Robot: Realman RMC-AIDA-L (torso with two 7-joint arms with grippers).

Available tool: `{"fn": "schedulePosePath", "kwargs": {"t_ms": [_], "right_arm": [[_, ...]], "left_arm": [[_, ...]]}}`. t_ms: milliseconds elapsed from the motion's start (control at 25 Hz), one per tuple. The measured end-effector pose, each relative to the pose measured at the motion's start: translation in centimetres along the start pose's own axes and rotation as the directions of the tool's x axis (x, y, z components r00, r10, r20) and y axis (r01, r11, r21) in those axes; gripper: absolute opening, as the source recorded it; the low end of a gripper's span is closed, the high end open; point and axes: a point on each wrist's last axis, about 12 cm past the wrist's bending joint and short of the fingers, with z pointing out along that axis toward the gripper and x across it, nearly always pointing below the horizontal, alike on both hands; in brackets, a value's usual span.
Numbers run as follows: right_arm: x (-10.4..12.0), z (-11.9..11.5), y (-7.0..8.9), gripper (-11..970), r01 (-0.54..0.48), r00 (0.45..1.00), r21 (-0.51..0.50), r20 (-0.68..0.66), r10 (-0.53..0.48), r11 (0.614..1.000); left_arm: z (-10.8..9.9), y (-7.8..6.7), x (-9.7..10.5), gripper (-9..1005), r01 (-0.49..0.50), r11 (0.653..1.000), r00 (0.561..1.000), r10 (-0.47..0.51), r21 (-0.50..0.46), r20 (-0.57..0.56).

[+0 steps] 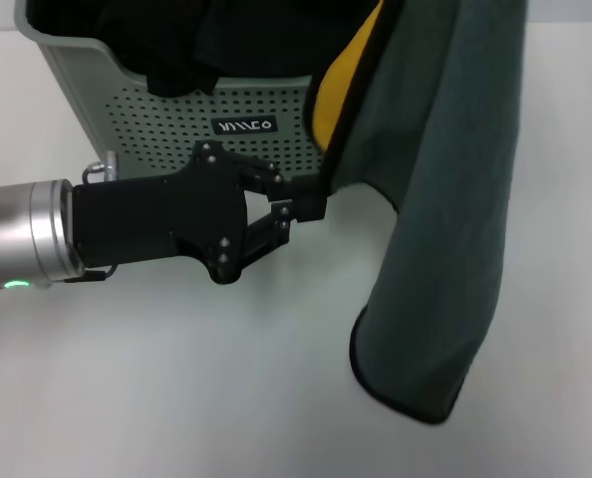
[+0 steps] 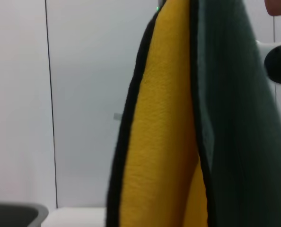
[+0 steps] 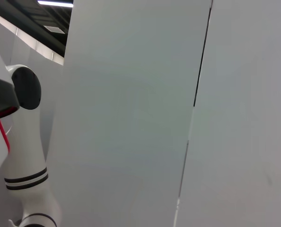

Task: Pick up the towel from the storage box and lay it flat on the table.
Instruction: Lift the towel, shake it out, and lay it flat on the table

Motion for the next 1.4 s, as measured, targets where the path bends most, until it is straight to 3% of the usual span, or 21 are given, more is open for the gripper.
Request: {"fn": "schedulePosePath", "kwargs": {"t_ms": [240, 520, 920, 1120, 1400], "right_arm": [[-0.3, -3.4, 0.7, 35, 0.004, 1.000, 0.010, 0.024, -0.004, 1.000], [-0.1, -5.0, 1.2, 39, 0.012, 0.997, -0.029, 0.074, -0.010, 0.999], [0.2, -4.9, 1.7, 44, 0.000, 0.997, -0.071, 0.082, 0.006, 0.997], [0.2, -4.7, 1.8, 47, -0.005, 0.996, -0.092, 0.084, 0.012, 0.996], [0.3, -4.6, 1.8, 51, -0.003, 0.996, -0.093, 0.089, 0.011, 0.996]], "left_arm": [[0.1, -0.2, -0.6, 121, 0.009, 1.000, 0.998, -0.009, 0.015, 0.057], [1.3, 0.1, -1.0, 165, 0.071, 0.995, 0.990, -0.078, 0.066, 0.119], [1.1, 1.1, -0.4, 228, 0.075, 0.997, 0.988, -0.075, 0.005, 0.138], [1.5, 1.2, -0.9, 259, 0.062, 0.997, 0.988, -0.068, 0.048, 0.137], [2.0, 1.1, -1.3, 470, 0.080, 0.989, 0.986, -0.097, 0.122, 0.137]]}}
